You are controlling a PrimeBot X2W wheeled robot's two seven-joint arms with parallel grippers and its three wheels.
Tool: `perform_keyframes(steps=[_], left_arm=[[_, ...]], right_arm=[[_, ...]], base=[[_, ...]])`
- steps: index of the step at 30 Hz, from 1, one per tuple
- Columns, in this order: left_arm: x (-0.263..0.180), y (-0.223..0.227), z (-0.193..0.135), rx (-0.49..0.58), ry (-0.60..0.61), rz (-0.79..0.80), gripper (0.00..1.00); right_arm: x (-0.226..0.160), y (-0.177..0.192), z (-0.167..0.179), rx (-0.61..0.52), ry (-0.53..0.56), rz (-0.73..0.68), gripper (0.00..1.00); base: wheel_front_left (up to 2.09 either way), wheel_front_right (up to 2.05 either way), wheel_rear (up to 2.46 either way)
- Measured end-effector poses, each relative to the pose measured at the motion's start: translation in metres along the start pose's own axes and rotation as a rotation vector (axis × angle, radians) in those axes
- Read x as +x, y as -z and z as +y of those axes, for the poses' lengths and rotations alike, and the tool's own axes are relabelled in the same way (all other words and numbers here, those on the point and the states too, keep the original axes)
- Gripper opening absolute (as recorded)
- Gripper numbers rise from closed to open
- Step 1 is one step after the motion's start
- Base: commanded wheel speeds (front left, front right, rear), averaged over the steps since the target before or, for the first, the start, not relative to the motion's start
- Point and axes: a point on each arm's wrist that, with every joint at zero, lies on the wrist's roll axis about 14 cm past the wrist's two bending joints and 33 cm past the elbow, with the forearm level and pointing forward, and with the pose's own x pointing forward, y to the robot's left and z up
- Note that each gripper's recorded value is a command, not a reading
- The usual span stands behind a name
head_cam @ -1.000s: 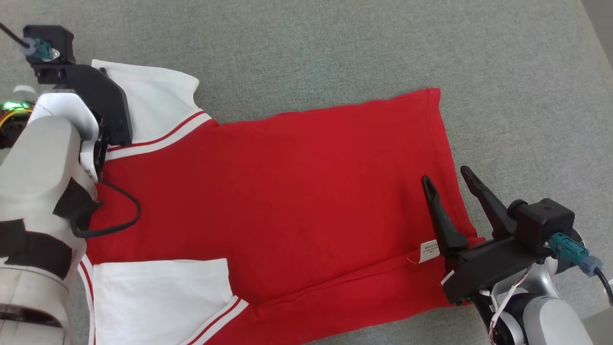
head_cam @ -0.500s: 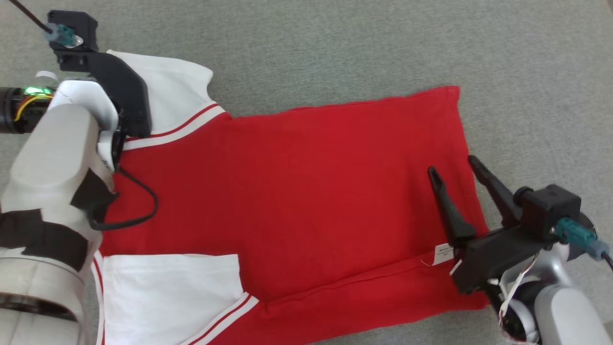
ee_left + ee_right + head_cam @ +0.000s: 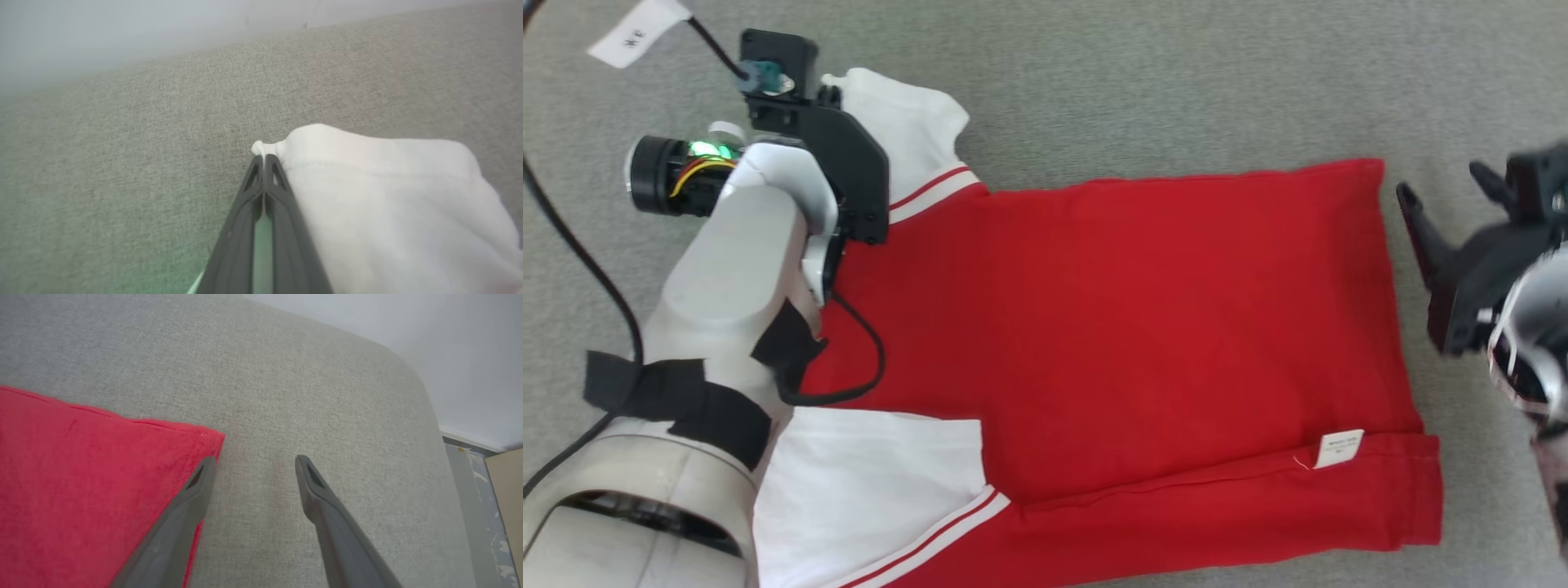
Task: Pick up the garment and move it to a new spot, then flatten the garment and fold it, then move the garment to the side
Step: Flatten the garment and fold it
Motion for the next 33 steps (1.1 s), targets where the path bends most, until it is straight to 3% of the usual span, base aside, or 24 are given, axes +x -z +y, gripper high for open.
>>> perform_keyframes(steps=[16, 17, 18, 23, 24, 29, 33], left_arm=[[-0.013, -0.003, 0.003, -0.002, 0.009, -0.013, 0.00], [-0.012, -0.003, 0.002, -0.004, 0.010, -0.014, 0.00], [-0.012, -0.003, 0.003, -0.003, 0.011, -0.015, 0.00], [-0.011, 0.002, 0.006, -0.007, 0.007, -0.011, 0.00], [-0.010, 0.002, 0.006, -0.006, 0.007, -0.009, 0.00], [-0.012, -0.006, 0.008, -0.012, -0.004, -0.065, 0.00], [-0.020, -0.041, 0.015, -0.043, -0.040, -0.224, 0.00]], right_arm=[[0.034, 0.010, 0.021, -0.051, -0.107, 0.158, 1.00], [0.036, 0.009, 0.021, -0.050, -0.108, 0.160, 0.94], [0.038, 0.009, 0.021, -0.047, -0.111, 0.163, 0.75], [0.046, 0.014, 0.031, -0.034, -0.136, 0.180, 0.21], [0.047, 0.013, 0.032, -0.033, -0.139, 0.177, 0.00], [0.050, 0.008, 0.033, -0.028, -0.138, 0.136, 0.00], [0.047, 0.002, 0.032, -0.008, -0.134, 0.086, 0.00]], base=[[0.00, 0.00, 0.00], [0.00, 0.00, 0.00], [0.00, 0.00, 0.00], [0.00, 0.00, 0.00], [0.00, 0.00, 0.00], [0.00, 0.00, 0.00], [0.00, 0.00, 0.00]])
